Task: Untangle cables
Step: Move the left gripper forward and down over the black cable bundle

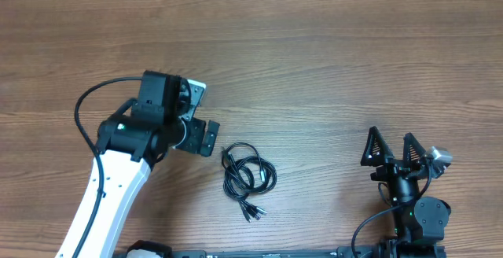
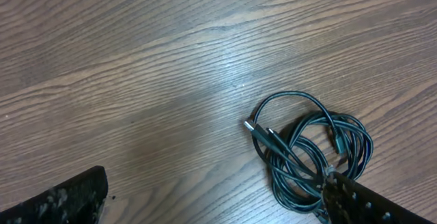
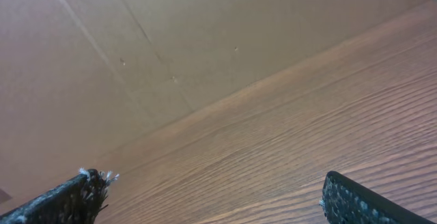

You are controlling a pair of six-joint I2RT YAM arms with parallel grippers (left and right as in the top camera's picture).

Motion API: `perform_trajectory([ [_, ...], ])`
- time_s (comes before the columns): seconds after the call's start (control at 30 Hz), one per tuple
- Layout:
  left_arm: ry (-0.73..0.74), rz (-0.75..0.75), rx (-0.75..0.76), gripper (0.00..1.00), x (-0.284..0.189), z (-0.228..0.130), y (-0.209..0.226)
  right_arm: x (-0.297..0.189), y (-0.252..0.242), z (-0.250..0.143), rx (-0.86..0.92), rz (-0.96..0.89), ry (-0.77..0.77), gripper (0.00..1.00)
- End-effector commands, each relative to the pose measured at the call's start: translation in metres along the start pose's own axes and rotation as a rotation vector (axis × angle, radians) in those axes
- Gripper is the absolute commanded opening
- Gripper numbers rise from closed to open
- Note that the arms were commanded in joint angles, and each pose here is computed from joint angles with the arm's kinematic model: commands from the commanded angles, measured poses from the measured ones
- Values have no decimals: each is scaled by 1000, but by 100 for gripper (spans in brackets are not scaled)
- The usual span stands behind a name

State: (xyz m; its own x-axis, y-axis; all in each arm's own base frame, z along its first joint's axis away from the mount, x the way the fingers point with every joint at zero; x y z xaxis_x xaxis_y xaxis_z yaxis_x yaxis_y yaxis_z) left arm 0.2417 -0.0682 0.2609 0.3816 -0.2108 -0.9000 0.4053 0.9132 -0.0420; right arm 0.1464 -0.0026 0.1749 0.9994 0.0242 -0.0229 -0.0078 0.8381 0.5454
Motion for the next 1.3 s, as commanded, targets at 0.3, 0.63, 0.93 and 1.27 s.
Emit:
perform_trajectory([
  [0.3, 0, -54, 29, 100, -4, 16, -4, 0, -1, -2, -8, -3, -4, 100],
  [0.63, -10, -118, 41, 100, -5, 17, -9, 0, -1, -2, -8, -3, -4, 100],
  [0.93, 12, -168, 100, 100, -1, 17, -22, 0, -1, -2, -8, -3, -4, 100],
  [1.27, 229, -227, 146, 100, 53, 15, -42, 0, -1, -2, -8, -3, -4, 100],
])
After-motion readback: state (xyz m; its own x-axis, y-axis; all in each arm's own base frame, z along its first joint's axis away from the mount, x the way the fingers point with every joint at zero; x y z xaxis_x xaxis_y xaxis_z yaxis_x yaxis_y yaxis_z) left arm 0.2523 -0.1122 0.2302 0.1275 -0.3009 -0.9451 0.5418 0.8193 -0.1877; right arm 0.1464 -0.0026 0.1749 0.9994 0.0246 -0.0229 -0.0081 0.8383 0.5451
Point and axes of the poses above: each gripper's point midway between its finger pads, its own x axis out along the fingers, its own y axis along the line the jaws close on, z = x × y, the point moved 10 cm from there along -x, back along the fingers, and after that the axes turned 5 degrees about x, right-handed, at the moved point
